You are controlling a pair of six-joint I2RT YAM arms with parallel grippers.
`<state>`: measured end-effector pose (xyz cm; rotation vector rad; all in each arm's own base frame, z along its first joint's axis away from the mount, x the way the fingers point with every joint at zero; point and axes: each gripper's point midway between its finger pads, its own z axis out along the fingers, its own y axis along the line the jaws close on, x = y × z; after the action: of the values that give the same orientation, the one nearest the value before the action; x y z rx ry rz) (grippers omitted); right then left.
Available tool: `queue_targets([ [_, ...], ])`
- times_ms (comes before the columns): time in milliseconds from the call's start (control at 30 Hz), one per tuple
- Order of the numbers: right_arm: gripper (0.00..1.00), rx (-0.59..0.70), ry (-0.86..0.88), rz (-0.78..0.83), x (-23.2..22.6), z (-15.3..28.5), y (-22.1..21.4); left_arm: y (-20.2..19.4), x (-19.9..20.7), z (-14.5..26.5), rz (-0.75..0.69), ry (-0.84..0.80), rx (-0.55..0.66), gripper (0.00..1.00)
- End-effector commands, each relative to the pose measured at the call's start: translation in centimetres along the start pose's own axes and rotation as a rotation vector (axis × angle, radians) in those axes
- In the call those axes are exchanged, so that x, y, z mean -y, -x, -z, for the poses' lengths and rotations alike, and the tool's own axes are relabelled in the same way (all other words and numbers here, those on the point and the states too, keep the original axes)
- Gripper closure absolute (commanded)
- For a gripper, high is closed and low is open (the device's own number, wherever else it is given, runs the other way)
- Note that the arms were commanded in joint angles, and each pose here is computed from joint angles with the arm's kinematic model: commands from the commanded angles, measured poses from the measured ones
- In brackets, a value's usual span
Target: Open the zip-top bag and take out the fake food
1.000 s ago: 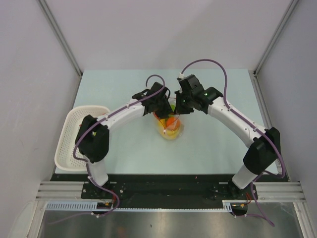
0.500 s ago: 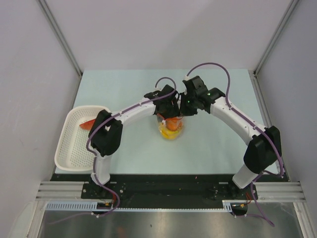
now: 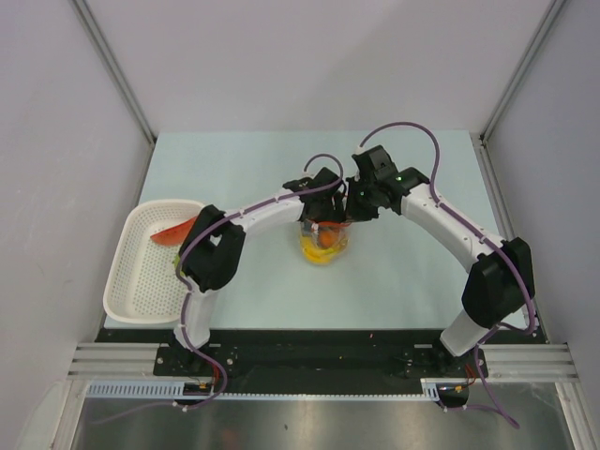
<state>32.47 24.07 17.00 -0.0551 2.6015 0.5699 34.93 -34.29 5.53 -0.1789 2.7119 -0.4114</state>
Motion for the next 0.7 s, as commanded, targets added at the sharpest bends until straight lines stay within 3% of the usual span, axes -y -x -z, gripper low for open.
queue_targets([
  [0,1.0,0.065,0.037,-0.003,-0.7,1.9,1.3,-0.4,-0.5,-1.0,-0.053,0.026,-0.015,0.17],
  [167,1.0,0.068,0.041,-0.004,-0.6,2.0,1.4,-1.0,-0.9,-1.7,-0.068,0.045,-0.036,0.13],
  [267,1.0,0.072,0.04,-0.006,-0.5,2.1,1.6,-1.0,-0.9,-1.5,-0.076,0.028,-0.019,0.25],
  [400,1.0,0.08,0.041,-0.01,-0.4,2.3,1.7,0.9,0.7,0.9,-0.088,-0.035,0.05,0.51],
  [667,1.0,0.095,0.039,-0.018,-0.1,2.7,2.2,4.1,2.4,7.3,-0.151,-0.102,0.163,0.77],
])
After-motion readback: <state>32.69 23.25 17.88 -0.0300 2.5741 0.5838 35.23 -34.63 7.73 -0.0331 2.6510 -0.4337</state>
